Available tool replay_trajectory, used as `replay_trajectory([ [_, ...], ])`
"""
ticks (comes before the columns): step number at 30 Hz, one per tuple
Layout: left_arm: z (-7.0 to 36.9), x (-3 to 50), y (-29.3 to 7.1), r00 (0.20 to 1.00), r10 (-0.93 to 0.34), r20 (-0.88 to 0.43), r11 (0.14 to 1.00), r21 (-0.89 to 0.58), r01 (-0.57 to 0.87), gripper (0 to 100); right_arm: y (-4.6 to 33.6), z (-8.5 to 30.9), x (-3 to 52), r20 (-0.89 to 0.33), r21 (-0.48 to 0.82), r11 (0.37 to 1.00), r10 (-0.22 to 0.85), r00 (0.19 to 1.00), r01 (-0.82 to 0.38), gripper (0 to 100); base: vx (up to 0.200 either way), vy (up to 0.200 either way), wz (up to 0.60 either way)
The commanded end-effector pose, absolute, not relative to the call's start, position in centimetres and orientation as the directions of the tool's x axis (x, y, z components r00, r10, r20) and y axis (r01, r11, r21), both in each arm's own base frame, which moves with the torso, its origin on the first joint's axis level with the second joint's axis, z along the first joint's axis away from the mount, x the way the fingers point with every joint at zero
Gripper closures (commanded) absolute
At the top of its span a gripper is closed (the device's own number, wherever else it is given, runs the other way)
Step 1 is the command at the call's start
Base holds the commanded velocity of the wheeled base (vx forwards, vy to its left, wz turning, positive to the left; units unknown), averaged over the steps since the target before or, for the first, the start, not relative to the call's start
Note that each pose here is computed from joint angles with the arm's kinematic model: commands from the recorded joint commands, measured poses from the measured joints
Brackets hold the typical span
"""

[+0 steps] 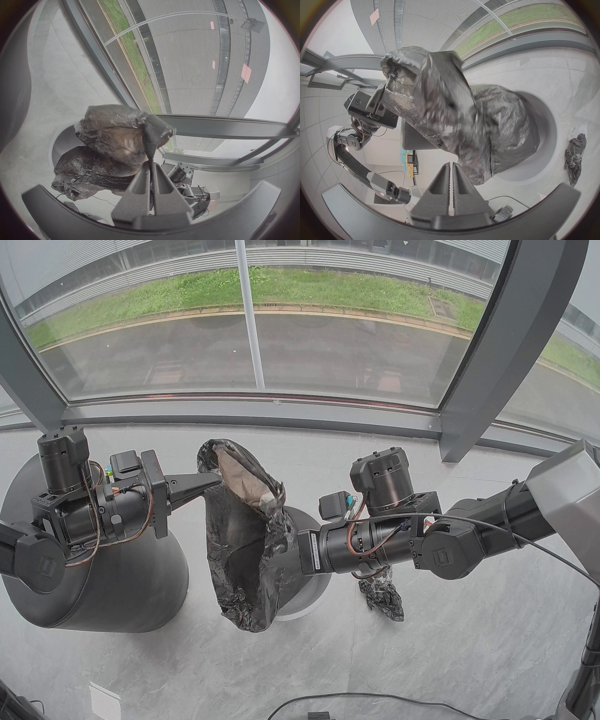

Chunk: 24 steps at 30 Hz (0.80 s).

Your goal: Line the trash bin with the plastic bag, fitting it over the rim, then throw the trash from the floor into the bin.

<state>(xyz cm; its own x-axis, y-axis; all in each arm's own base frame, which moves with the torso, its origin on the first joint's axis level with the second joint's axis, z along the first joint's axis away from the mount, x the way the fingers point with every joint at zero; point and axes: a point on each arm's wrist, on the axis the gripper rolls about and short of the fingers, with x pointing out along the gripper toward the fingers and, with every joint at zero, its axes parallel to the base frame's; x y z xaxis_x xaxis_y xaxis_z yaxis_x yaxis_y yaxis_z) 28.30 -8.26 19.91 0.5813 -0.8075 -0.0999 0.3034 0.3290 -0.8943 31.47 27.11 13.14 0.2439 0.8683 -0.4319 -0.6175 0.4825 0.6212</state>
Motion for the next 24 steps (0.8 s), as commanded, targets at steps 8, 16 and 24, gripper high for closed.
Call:
replay_trajectory([
  [8,17.5,28.6,-8.2,0.574,-0.803,-0.162,0.347,-0.909,0.229,100,25.3,11.0,31.8,-0.489,0.628,0.537,0.835,0.252,-0.563,100,0.0,0.0,0.0],
  [16,16.4,29.2,-8.4,0.57,-0.802,-0.18,0.353,-0.912,0.209,100,22.7,8.9,31.6,-0.455,0.622,0.549,0.834,0.314,-0.558,100,0.0,0.0,0.0],
  [24,15.1,30.7,-8.8,0.575,-0.804,-0.151,0.343,-0.907,0.242,100,19.3,7.5,32.4,-0.477,0.626,0.604,0.797,0.371,-0.493,100,0.0,0.0,0.0],
])
